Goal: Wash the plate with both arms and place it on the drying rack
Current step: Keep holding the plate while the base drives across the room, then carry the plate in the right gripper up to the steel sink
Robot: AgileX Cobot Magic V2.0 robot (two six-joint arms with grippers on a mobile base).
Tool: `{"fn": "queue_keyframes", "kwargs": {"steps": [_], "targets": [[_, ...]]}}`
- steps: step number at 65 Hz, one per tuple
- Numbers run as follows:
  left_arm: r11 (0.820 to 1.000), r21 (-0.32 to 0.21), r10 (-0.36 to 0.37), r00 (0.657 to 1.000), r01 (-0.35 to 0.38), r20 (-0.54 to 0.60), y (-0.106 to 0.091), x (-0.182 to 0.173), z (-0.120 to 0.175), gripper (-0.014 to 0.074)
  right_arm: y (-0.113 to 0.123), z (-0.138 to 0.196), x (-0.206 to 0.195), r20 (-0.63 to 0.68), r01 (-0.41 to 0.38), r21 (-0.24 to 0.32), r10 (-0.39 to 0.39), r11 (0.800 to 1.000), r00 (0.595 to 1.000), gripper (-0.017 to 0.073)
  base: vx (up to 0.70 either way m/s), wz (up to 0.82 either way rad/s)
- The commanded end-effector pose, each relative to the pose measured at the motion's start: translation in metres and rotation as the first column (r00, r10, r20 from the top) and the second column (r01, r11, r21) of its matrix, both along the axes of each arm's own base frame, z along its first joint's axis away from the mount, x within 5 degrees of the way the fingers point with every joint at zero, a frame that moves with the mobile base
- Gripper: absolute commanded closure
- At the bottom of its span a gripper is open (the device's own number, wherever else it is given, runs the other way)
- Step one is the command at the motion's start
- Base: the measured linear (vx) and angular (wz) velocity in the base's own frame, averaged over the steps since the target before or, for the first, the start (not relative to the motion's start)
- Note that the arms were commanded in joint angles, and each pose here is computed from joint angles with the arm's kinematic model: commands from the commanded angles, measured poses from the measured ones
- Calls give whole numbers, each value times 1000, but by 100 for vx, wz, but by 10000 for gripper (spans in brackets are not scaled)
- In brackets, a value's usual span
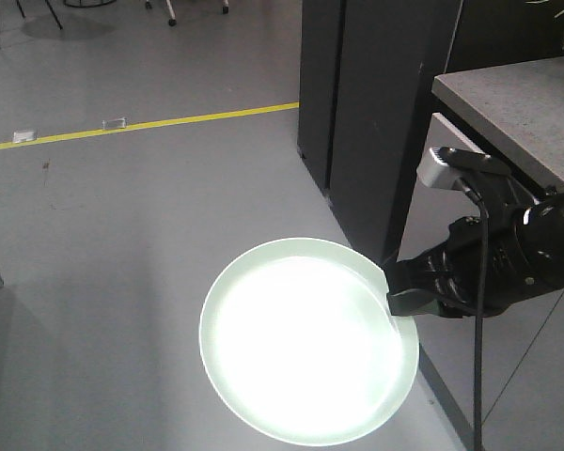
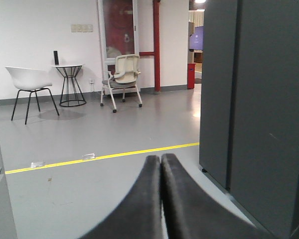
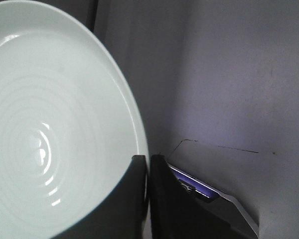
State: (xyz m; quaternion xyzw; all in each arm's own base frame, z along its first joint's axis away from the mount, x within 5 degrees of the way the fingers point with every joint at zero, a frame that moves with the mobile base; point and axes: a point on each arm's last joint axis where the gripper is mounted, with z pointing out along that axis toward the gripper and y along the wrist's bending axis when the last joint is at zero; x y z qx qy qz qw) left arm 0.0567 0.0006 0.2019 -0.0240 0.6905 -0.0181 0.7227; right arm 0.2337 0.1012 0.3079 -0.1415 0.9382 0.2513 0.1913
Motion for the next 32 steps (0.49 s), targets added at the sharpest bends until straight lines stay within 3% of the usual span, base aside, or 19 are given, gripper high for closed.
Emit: {"fn": "queue_keyframes", "kwargs": {"steps": [1, 32], "targets": [[1000, -7, -8, 993, 9, 114, -1, -3, 17, 600, 1, 17, -2, 71, 9, 49, -12, 999, 997, 561, 5, -13], [1000, -7, -8, 993, 9, 114, -1, -3, 17, 600, 1, 17, -2, 71, 8, 49, -12, 999, 997, 561, 5, -15]]}}
